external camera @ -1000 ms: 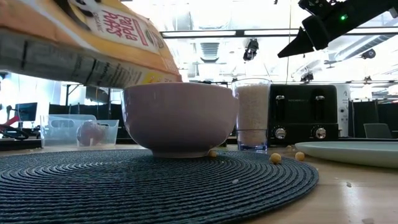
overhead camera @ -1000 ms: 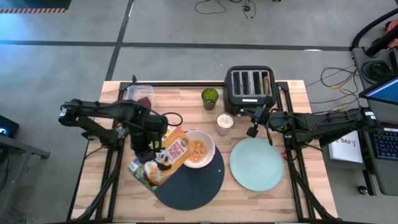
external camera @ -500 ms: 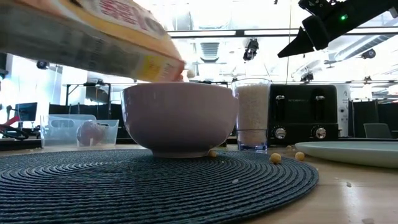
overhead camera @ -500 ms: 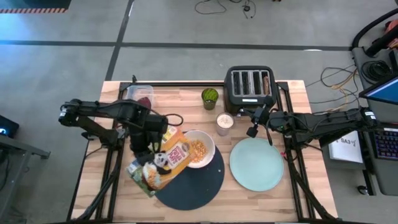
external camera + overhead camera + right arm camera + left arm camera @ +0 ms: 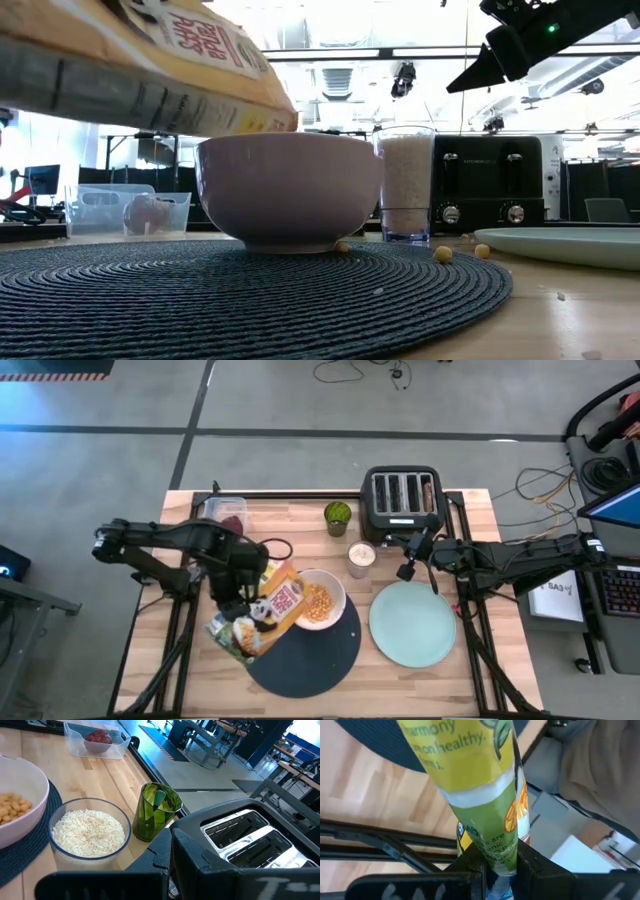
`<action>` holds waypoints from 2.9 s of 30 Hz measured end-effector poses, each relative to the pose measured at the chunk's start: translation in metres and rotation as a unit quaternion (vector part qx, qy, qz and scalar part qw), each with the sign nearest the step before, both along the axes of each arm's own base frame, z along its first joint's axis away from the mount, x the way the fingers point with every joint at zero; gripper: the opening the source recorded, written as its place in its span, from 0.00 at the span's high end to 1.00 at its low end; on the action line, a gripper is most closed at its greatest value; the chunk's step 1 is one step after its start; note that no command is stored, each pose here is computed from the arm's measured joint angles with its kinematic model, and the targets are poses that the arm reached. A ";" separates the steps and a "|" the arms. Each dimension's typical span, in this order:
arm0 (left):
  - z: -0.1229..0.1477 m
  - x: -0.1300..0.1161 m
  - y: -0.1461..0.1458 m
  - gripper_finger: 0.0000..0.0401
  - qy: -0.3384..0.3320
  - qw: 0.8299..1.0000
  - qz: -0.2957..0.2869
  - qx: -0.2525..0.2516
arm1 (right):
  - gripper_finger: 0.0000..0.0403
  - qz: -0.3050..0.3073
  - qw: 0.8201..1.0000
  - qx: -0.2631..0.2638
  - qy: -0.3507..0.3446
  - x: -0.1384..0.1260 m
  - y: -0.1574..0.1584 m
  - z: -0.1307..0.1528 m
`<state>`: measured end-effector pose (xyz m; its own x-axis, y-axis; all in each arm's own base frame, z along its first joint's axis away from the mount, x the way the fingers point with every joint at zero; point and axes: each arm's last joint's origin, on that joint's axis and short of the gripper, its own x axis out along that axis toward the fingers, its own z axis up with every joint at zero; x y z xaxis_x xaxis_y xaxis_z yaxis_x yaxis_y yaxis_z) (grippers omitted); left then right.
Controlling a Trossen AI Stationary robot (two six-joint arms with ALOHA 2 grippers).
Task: Arrange a breakfast setting
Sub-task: Pour the cereal from the yellow cereal box into the white bowl
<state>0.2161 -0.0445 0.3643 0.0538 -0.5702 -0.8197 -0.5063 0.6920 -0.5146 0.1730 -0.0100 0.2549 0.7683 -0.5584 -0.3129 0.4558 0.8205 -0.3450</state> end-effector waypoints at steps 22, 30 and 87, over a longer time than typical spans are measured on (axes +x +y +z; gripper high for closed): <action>-0.001 -0.002 0.001 0.93 -0.003 0.999 -0.012 0.030 | 0.98 0.000 1.000 0.001 0.002 0.000 0.000 0.000; 0.003 -0.008 0.003 0.93 -0.036 0.996 -0.026 0.077 | 0.98 -0.001 1.000 0.001 0.004 0.000 0.000 -0.001; -0.135 -0.016 0.112 0.93 -0.355 0.650 0.161 0.652 | 0.98 -0.056 0.989 -0.087 -0.101 0.004 -0.027 0.030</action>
<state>0.1997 0.0677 0.2290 0.6269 0.7197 -0.2984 -0.6886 0.6910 0.2198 0.1770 -0.0371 0.2844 0.7361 -0.6750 -0.0503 0.6144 0.6975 -0.3688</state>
